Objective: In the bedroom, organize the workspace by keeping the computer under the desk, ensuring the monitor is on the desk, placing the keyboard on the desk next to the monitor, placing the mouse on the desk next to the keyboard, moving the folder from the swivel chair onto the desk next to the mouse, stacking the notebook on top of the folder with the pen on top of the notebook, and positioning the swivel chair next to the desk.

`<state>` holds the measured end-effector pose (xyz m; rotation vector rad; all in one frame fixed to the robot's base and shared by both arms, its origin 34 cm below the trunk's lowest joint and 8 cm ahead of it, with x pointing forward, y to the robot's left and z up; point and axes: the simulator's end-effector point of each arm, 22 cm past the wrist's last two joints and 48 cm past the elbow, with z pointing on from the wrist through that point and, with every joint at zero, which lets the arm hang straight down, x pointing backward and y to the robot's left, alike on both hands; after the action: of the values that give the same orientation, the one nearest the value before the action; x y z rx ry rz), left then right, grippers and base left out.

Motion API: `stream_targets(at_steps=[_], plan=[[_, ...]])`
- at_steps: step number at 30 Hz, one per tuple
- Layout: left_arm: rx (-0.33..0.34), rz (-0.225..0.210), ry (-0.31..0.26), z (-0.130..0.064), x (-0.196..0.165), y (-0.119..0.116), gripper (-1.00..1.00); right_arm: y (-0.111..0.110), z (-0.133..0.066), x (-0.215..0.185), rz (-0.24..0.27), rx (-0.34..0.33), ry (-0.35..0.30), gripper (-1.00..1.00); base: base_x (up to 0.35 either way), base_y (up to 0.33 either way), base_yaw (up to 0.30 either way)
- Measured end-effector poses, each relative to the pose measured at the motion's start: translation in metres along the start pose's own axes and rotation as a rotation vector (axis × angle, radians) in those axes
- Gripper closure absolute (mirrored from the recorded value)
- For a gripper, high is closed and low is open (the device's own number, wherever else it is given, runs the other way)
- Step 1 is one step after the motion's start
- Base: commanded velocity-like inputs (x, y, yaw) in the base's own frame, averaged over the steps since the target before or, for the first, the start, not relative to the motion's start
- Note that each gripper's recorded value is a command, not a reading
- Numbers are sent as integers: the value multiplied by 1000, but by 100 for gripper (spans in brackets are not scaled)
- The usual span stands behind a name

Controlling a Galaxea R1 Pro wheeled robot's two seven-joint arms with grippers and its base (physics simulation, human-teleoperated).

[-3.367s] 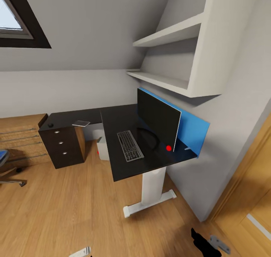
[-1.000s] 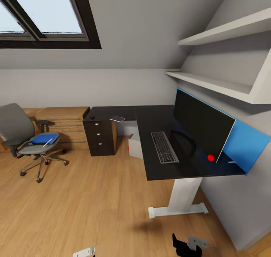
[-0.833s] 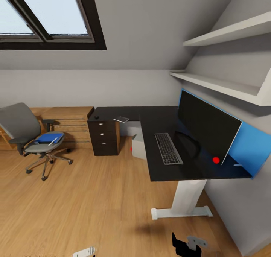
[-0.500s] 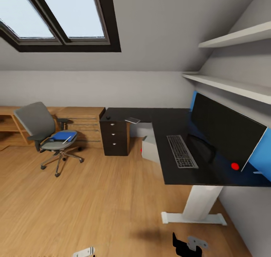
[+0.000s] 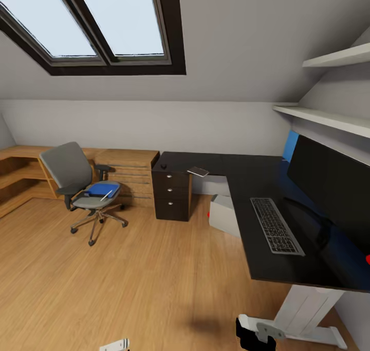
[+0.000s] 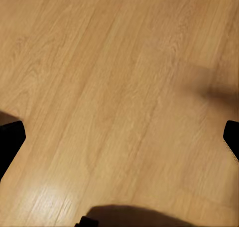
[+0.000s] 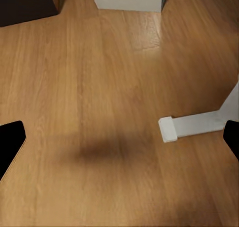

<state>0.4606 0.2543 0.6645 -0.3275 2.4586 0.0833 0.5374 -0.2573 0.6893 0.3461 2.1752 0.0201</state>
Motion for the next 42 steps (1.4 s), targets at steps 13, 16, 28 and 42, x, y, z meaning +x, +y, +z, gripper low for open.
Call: stream_targets(at_steps=[13,16,28,42], plan=[[5,-4,-9,-1,-4,-4,-100,0,0,-5,0,-3,-10,-100,316,147,4],[5,-4,-9,-1,-4,-4,-100,1,0,-5,0,-3,-11,-100,300,217,0],[6,-4,-9,-1,-4,-4,-100,0,0,-5,0,-3,-11,-100,305,150,0],[7,-5,-10,-2,-4,-5,-100,1,0,-5,0,-3,-9,-100,326,2,0]])
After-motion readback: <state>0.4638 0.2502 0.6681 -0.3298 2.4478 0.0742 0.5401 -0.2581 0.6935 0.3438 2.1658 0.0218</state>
